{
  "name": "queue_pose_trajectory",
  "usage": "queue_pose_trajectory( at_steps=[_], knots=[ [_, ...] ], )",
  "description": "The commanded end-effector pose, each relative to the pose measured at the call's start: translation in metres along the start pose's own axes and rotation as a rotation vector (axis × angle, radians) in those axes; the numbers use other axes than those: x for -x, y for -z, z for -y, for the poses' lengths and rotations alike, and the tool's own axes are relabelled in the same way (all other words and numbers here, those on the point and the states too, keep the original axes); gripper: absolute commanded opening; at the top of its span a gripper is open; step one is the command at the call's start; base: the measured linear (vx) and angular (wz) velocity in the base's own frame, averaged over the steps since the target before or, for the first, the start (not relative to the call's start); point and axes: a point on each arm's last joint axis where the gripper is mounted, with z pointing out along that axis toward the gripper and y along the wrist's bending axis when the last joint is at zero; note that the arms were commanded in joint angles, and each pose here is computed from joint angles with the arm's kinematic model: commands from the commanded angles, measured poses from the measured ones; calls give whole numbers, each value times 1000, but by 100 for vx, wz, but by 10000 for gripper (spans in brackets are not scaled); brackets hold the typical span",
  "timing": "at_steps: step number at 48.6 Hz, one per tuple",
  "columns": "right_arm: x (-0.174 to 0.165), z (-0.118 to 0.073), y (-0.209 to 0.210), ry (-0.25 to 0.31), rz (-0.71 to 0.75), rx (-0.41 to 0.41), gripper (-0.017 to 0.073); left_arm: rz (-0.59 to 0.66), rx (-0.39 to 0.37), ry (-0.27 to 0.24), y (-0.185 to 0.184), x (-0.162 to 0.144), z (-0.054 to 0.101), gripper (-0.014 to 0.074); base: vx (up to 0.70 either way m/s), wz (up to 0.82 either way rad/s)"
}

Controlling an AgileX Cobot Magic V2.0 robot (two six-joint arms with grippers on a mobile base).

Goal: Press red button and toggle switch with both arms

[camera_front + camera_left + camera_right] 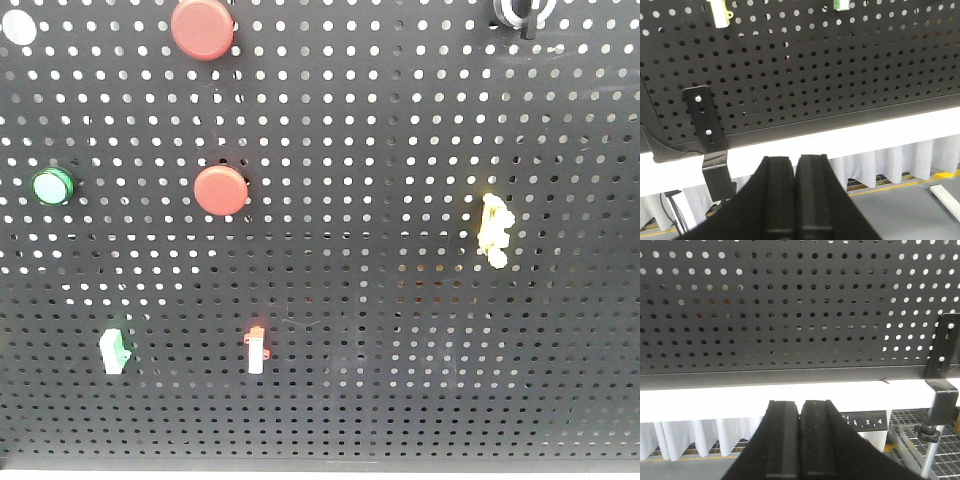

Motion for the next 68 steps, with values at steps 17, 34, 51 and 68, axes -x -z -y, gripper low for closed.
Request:
queue_pose_trajectory(
  at_steps=[17,34,51,68],
  knots=[
    [13,0,2,12,179,-10,-3,168,32,8,0,7,-2,2,0,0],
    [56,2,18,-157,558,22,-3,412,68,20,10,40,-7,2,0,0],
    [208,8,45,10,546,-28,-3,505,70,-1,16,174,-17,2,0,0],
    [285,12,15,-106,446,-8,-3,432,45,55,-54,277,-26,2,0,0]
  ],
)
